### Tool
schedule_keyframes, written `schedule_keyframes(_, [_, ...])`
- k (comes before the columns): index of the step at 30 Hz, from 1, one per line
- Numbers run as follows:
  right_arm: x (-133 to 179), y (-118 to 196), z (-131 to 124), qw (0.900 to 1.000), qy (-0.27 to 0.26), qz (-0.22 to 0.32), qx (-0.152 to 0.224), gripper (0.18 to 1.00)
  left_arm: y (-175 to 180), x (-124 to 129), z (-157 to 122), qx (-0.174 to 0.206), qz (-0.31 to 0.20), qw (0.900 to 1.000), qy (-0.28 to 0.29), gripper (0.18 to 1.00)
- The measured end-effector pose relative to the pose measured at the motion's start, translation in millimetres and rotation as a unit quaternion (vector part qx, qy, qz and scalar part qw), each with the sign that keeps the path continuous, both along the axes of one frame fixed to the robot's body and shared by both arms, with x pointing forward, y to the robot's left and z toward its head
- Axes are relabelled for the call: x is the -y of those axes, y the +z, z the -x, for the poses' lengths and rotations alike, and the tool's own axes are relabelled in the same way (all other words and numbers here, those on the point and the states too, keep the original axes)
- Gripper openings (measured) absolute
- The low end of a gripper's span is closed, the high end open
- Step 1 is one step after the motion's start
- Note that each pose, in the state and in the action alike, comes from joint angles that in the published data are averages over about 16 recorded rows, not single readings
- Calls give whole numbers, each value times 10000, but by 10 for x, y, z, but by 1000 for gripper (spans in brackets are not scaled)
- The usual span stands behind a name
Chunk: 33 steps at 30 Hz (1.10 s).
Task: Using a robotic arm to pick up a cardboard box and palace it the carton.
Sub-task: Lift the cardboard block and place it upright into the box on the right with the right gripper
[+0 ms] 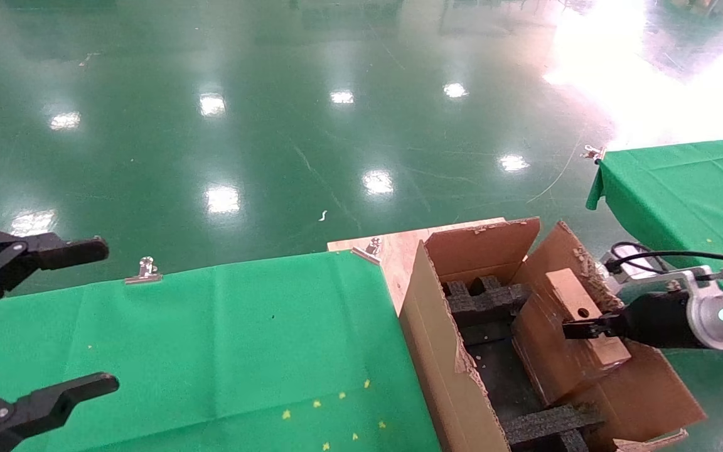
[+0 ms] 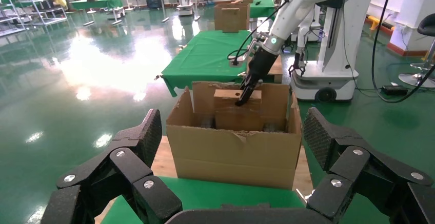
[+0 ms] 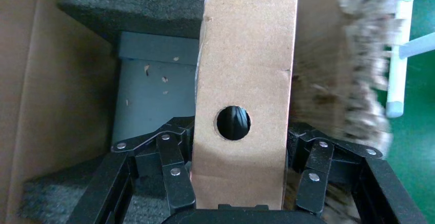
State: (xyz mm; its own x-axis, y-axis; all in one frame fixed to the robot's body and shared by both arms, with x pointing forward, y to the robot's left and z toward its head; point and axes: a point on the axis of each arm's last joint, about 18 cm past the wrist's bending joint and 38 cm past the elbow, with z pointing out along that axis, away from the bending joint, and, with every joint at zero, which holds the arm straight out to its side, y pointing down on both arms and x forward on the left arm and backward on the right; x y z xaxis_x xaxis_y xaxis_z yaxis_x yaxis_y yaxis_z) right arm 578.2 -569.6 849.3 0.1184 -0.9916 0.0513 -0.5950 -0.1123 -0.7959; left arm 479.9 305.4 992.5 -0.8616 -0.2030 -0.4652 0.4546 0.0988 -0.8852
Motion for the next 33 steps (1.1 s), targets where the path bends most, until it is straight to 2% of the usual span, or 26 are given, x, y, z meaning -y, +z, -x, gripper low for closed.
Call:
schedule_keyframes(18, [-97,-409,-247,9995,-27,99,-287,292,0,0,0,0,0,10000,0,1001])
schedule_keyframes(33, [-136,-544,-307,9990,4,127,-428,295,0,-1,0,-1,2,10000,1,1001])
